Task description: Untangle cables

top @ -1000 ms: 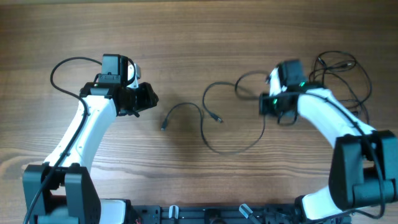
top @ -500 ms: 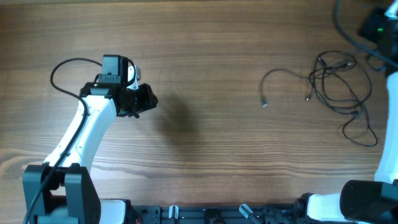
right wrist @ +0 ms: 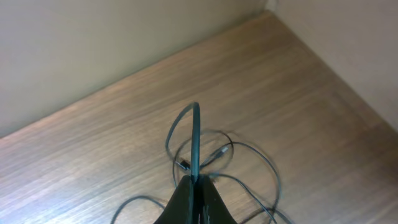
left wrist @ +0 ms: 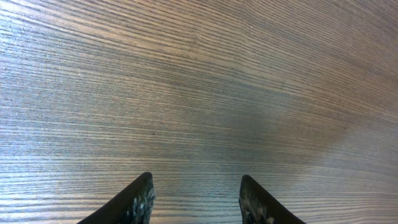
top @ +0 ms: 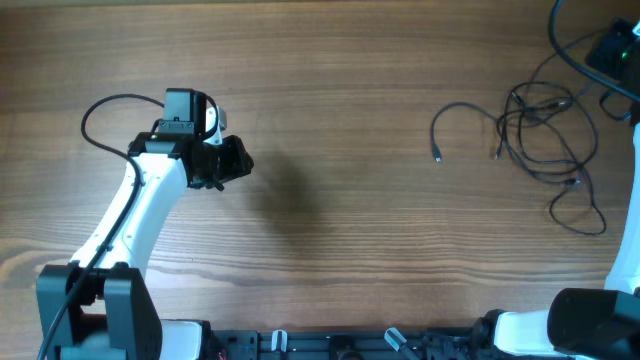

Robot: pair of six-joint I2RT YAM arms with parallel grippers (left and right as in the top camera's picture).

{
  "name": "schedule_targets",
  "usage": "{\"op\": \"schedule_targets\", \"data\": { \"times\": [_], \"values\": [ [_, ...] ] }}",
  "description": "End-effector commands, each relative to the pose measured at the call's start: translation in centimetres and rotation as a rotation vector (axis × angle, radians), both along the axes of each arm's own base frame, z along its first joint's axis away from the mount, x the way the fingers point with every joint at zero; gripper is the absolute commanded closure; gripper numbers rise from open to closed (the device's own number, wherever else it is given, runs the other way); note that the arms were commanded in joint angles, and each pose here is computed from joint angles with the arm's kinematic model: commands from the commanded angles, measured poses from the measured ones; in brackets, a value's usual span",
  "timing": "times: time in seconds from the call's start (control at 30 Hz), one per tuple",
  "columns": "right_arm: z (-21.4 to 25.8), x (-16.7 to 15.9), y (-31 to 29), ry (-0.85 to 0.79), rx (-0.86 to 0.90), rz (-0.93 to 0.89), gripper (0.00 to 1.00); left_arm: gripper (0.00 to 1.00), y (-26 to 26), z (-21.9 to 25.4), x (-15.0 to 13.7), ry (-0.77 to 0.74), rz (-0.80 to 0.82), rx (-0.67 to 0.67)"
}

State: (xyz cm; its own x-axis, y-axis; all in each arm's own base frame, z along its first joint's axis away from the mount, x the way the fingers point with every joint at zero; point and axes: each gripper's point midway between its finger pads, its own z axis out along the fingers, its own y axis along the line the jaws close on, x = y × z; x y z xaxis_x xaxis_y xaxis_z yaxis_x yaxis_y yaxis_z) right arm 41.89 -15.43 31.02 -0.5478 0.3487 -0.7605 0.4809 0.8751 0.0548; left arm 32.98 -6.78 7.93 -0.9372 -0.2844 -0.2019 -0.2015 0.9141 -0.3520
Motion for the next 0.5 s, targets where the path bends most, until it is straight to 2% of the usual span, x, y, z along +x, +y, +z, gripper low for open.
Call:
{"op": "schedule_targets", "data": {
  "times": [0.0,0.13,0.17,0.2,0.23,0.3,0.4,0.47],
  "values": [
    [-1.1,-0.5,-2.0,0.070,-0.067,-0.085,0.96,0.54,0.2,0.6,0.1,-0.016,0.012,0.002],
    [-5.4,-0.8,-3.2,0.209,-0.042,-0.116,0.96,0.54,0.2,0.6,0.1,-0.016,0.011,0.002],
    [-6.6,-1.0,-3.3,0.247,-0.026,-0.123,0.88,0.54,0.2,0.5,0.1,-0.015,0.012,0.002],
    [-7.5,-1.3,-3.3,0.282,-0.014,-0.121,0.65,0.54,0.2,0.5,0.1,-0.015,0.012,0.002],
    [-8.2,-1.5,-3.1,0.306,-0.002,-0.114,0.31,0.54,0.2,0.5,0.1,-0.015,0.012,0.002],
    [-8.8,-0.9,-2.0,0.301,0.049,-0.056,0.07,0.54,0.2,0.6,0.1,-0.017,0.011,0.002],
    [-8.9,0.6,1.4,0.250,0.182,0.105,0.05,0.54,0.2,0.6,0.1,-0.017,0.012,0.002],
    [-8.7,1.2,4.2,0.214,0.293,0.209,0.09,0.54,0.2,0.6,0.1,-0.017,0.012,0.002]
  ]
}}
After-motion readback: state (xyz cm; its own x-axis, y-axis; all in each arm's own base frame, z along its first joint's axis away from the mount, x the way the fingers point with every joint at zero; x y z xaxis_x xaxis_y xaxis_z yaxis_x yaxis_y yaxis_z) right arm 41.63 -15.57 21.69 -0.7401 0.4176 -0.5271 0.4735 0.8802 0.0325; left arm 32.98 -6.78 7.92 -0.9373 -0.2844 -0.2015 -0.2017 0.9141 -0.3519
